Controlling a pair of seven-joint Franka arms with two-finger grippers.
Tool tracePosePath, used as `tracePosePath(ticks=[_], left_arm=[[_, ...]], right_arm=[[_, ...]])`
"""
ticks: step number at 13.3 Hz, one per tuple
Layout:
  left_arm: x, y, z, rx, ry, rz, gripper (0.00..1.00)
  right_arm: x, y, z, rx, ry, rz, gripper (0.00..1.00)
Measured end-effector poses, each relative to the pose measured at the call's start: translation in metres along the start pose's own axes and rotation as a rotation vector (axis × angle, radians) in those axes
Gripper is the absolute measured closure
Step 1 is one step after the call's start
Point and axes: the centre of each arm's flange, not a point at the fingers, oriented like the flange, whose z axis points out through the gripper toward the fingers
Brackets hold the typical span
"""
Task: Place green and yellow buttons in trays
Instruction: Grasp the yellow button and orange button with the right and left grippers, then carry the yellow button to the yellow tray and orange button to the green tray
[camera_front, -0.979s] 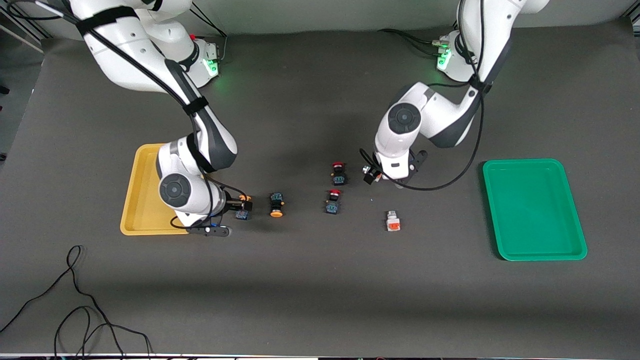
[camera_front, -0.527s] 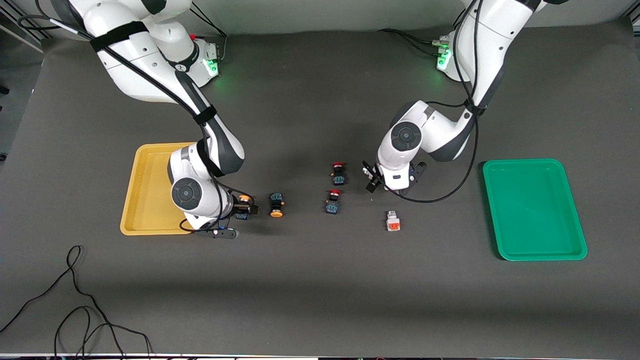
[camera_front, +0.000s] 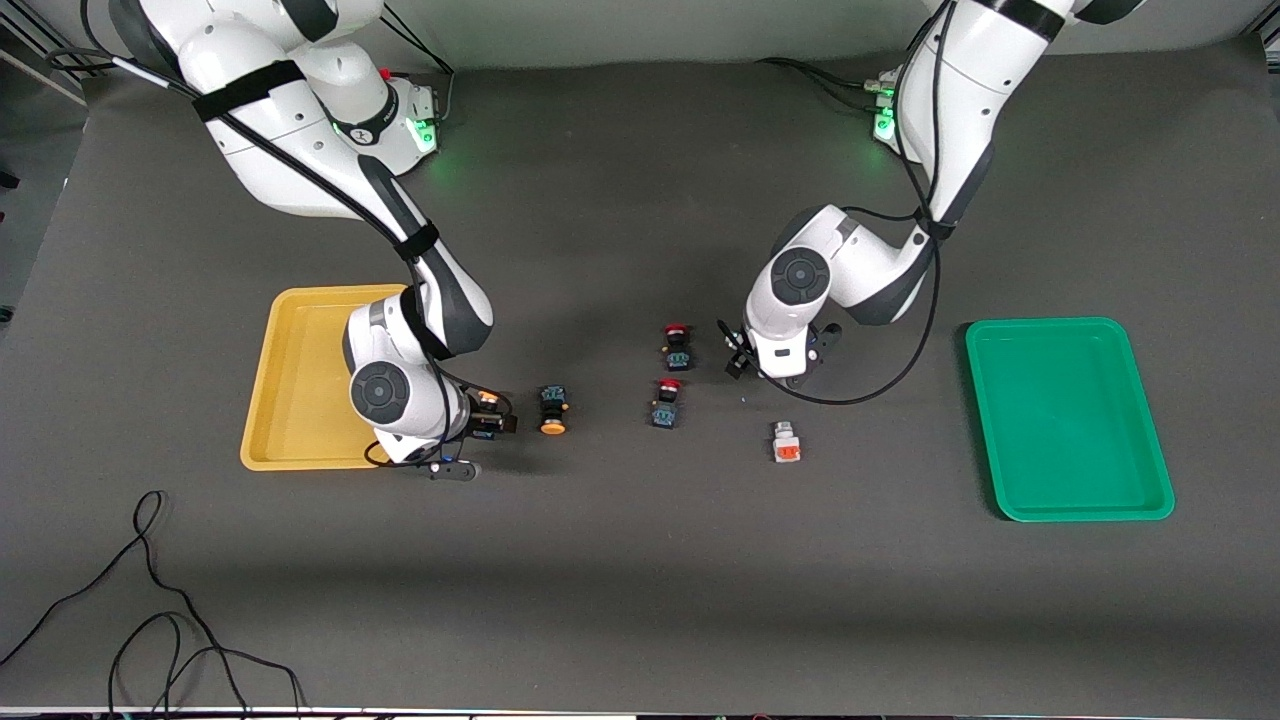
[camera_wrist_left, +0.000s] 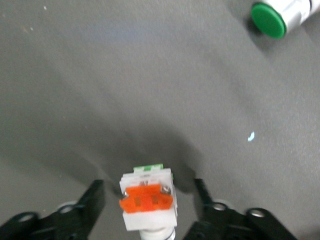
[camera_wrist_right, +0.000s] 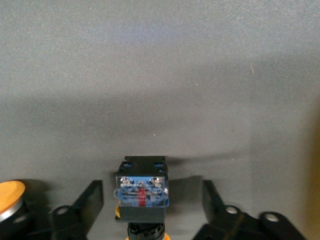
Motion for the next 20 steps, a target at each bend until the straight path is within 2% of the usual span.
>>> tracePosePath(ticks=[2, 3, 5, 7, 10, 13, 15, 17, 19, 20], left_arm=[[-0.005, 0.002, -0.001, -0.003, 0.001, 0.009, 0.55], [-0.005, 0.003, -0.003, -0.007, 0.001, 0.01, 0.59], [-0.004, 0.008, -0.012, -0.023, 0.006, 0.008, 0.59], [0.001, 0.013, -0.041, -0.028, 0.029, 0.006, 0.59], [-0.003, 0.012, -0.128, -0.017, 0.096, 0.048, 0.59], [0.003, -0.001, -0.221, 0.029, 0.155, 0.184, 0.59], [0.052, -0.015, -0.263, 0.067, 0.159, 0.328, 0.59], [0.143, -0.043, -0.291, 0.107, 0.115, 0.454, 0.59], [0.239, -0.087, -0.311, 0.112, 0.066, 0.578, 0.59], [0.276, -0.11, -0.314, 0.108, 0.048, 0.651, 0.59]], right_arm=[[0.0, 0.0, 0.0, 0.0, 0.0, 0.0, 0.45], [0.0, 0.0, -0.001, 0.001, 0.001, 0.001, 0.58], [0.003, -0.002, -0.008, 0.006, 0.012, 0.0, 0.59], [0.003, -0.003, -0.038, 0.004, 0.004, -0.002, 0.59], [-0.006, 0.012, -0.124, -0.009, -0.011, 0.014, 0.59], [-0.022, 0.044, -0.205, -0.009, -0.001, 0.025, 0.59], [-0.024, 0.083, -0.233, -0.014, -0.005, 0.008, 0.59], [-0.021, 0.129, -0.23, -0.021, -0.024, -0.017, 0.59], [-0.018, 0.164, -0.21, -0.028, -0.045, -0.044, 0.59], [-0.017, 0.176, -0.197, -0.029, -0.039, -0.053, 0.59]])
